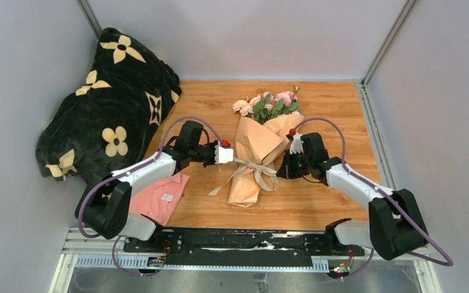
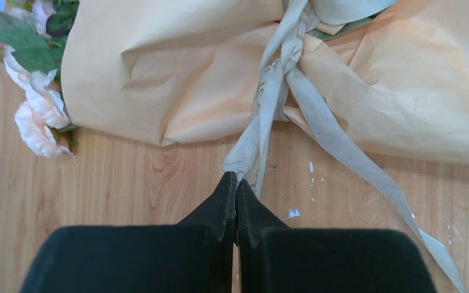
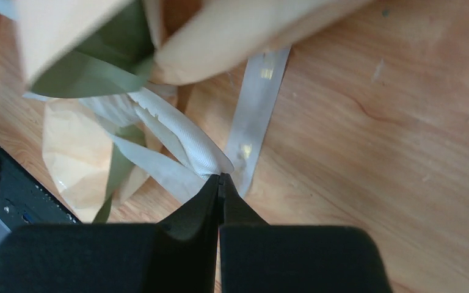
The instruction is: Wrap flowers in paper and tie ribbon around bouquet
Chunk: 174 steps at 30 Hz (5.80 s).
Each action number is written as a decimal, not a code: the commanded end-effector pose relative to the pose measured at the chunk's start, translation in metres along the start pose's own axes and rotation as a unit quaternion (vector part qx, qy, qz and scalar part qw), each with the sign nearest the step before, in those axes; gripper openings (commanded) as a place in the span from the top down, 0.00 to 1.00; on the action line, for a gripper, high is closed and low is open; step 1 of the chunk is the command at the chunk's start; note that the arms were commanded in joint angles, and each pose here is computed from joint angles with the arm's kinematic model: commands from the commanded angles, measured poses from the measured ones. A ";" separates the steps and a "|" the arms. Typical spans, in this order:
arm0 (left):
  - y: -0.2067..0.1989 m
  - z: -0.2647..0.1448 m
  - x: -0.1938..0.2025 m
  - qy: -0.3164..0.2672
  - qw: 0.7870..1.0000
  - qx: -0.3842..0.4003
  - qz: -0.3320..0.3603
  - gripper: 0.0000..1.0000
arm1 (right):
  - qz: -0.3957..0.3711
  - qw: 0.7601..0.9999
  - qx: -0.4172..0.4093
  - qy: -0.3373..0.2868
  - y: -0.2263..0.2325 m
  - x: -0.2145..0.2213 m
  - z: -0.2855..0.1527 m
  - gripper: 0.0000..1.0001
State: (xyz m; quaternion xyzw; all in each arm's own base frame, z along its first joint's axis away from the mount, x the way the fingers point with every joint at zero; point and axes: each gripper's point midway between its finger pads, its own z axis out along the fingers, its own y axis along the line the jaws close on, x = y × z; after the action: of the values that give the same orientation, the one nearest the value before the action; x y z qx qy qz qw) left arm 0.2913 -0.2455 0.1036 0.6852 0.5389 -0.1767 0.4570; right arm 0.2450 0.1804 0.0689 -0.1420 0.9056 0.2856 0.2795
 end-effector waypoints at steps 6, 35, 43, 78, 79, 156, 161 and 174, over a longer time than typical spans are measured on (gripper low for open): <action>-0.005 -0.002 0.064 0.104 0.991 0.018 0.088 1.00 | 0.153 0.986 0.074 -0.006 -0.060 0.029 -0.001 1.00; -0.051 -0.027 0.113 0.176 0.957 0.139 0.182 1.00 | -0.095 0.994 -0.059 -0.021 0.021 -0.003 0.032 0.36; -0.054 -0.027 0.113 0.173 0.958 0.138 0.180 1.00 | -0.137 0.984 -0.109 0.028 0.039 0.004 0.065 0.29; -0.049 -0.028 0.112 0.178 0.961 0.124 0.173 1.00 | -0.153 0.987 -0.033 -0.018 0.035 0.011 0.080 0.73; -0.047 -0.028 0.112 0.180 0.962 0.118 0.169 1.00 | -0.155 0.987 -0.032 -0.014 0.035 0.013 0.078 0.74; -0.081 -0.031 0.008 0.154 0.987 0.036 -0.034 0.22 | 0.089 0.980 0.176 0.011 -0.050 0.010 -0.066 0.40; -0.047 -0.088 0.014 0.143 0.966 -0.094 -0.195 0.09 | 0.103 0.953 0.258 -0.119 -0.077 -0.016 -0.123 0.34; 0.015 -0.224 0.093 0.020 0.678 -0.580 -0.451 0.00 | 0.095 0.831 0.436 -0.333 -0.143 -0.032 -0.185 0.25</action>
State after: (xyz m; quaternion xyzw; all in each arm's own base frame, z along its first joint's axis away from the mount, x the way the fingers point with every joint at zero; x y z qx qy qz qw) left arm 0.2764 -0.0410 0.1484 0.0875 0.8181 -0.0297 0.5676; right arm 0.2484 -0.0097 0.1485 0.1280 0.8354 -0.0217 0.5341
